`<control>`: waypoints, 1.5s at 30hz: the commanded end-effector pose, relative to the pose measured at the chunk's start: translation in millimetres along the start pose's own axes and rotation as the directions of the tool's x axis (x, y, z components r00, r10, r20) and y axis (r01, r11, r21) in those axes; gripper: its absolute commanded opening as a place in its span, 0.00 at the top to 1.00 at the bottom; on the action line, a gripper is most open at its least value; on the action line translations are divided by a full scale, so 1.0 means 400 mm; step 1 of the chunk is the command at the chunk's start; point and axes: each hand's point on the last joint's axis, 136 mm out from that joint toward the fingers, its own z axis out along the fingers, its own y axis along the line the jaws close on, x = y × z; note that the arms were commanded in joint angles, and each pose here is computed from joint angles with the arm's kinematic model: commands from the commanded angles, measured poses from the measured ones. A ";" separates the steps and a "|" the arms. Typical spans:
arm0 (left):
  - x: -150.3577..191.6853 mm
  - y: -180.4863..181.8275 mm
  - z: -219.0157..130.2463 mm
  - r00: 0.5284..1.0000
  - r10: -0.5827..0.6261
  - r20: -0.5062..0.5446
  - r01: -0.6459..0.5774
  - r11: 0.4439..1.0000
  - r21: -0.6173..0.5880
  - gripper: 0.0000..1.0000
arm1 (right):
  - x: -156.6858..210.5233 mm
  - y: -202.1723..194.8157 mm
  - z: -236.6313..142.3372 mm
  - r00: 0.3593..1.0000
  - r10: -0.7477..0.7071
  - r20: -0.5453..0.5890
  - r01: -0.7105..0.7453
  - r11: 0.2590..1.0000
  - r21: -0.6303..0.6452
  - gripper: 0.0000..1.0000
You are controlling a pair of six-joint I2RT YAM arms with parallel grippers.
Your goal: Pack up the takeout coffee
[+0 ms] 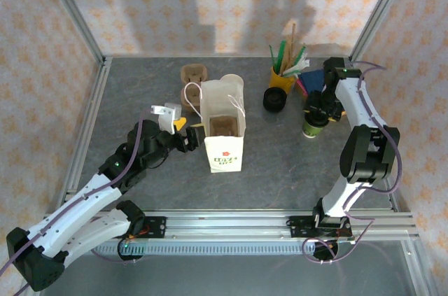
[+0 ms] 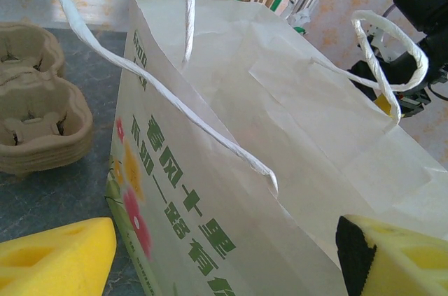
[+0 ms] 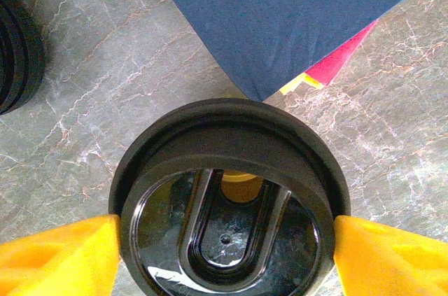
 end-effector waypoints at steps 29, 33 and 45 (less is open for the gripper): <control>-0.005 0.005 0.014 1.000 0.013 -0.002 -0.013 1.000 -0.011 0.17 | 0.116 -0.032 0.107 0.983 0.034 -0.179 -0.025 0.998 0.054 0.29; -0.006 0.007 0.015 1.000 0.014 0.000 -0.014 1.000 -0.016 0.17 | 0.134 -0.025 0.123 0.980 0.014 -0.200 0.000 0.998 0.069 0.29; -0.007 0.011 0.012 1.000 0.015 0.001 -0.015 1.000 -0.025 0.17 | 0.144 -0.027 0.136 0.978 0.011 -0.208 0.005 0.997 0.078 0.32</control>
